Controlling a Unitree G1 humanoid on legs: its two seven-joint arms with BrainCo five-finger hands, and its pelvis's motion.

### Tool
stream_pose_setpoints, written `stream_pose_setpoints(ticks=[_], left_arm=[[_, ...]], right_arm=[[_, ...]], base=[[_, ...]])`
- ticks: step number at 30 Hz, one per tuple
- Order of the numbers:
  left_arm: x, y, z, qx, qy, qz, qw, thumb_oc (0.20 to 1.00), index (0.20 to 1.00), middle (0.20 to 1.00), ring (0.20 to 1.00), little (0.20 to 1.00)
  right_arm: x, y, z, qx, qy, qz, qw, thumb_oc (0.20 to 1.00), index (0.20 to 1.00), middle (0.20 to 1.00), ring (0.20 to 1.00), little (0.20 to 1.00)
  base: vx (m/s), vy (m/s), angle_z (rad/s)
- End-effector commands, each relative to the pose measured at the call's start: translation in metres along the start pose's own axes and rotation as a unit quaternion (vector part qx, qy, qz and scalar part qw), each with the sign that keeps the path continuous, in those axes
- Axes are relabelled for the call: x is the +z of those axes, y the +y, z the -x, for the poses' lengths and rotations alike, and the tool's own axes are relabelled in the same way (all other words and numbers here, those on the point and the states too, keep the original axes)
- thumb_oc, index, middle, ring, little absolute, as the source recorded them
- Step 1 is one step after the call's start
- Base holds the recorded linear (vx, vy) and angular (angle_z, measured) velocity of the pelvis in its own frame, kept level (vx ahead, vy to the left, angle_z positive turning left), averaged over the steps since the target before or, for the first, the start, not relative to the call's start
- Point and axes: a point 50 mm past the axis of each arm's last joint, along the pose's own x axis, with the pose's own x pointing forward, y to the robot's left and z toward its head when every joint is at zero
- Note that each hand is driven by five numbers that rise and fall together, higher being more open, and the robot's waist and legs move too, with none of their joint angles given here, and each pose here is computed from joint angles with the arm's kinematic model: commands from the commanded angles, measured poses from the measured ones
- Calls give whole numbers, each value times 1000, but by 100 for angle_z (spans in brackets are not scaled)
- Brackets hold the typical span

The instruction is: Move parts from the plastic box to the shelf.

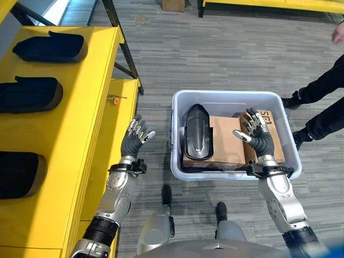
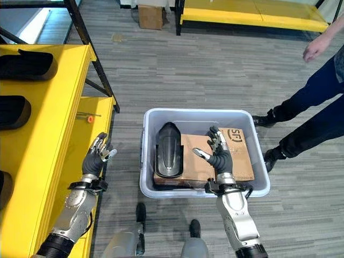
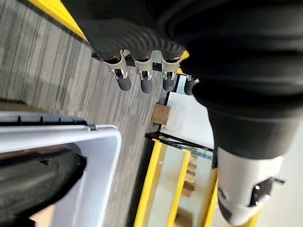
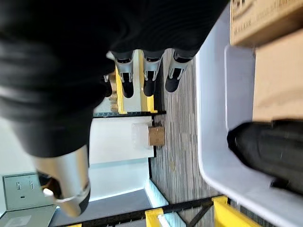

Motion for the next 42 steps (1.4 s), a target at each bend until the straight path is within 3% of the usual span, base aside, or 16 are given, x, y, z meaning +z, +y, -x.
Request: stream_pose_setpoints(ticks=[1, 4, 9, 19, 36, 42], left_arm=[[30, -5, -4, -3, -85, -26, 996, 1000, 1000, 1000, 1000, 1000], [37, -7, -9, -9, -100, -45, 994, 1000, 1000, 1000, 1000, 1000], [59, -37, -21, -56, -158, -86, 982, 1000, 1000, 1000, 1000, 1000], [79, -65, -40, -63, -212, -104, 970, 1000, 1000, 1000, 1000, 1000], [75, -29, -83, 107, -168, -93, 976, 1000, 1000, 1000, 1000, 1000], [84, -24, -97, 133, -166, -109, 971, 1000, 1000, 1000, 1000, 1000]], right_arm=[[35, -8, -13, 2, -85, 22, 996, 1000, 1000, 1000, 1000, 1000], [37, -5, -15, 12, -89, 27, 996, 1000, 1000, 1000, 1000, 1000], [50, -13, -13, -3, -118, 36, 992, 1000, 1000, 1000, 1000, 1000], [69, -8, -20, -9, -170, 55, 984, 1000, 1000, 1000, 1000, 1000], [71, 7, -32, -19, -185, 25, 982, 1000, 1000, 1000, 1000, 1000], [71, 13, -36, -12, -186, 18, 982, 1000, 1000, 1000, 1000, 1000]], base=[[-25, 41, -65], [49, 10, -76], [22, -44, -6], [-14, -49, -1], [-4, -8, -9], [-7, 1, -5]])
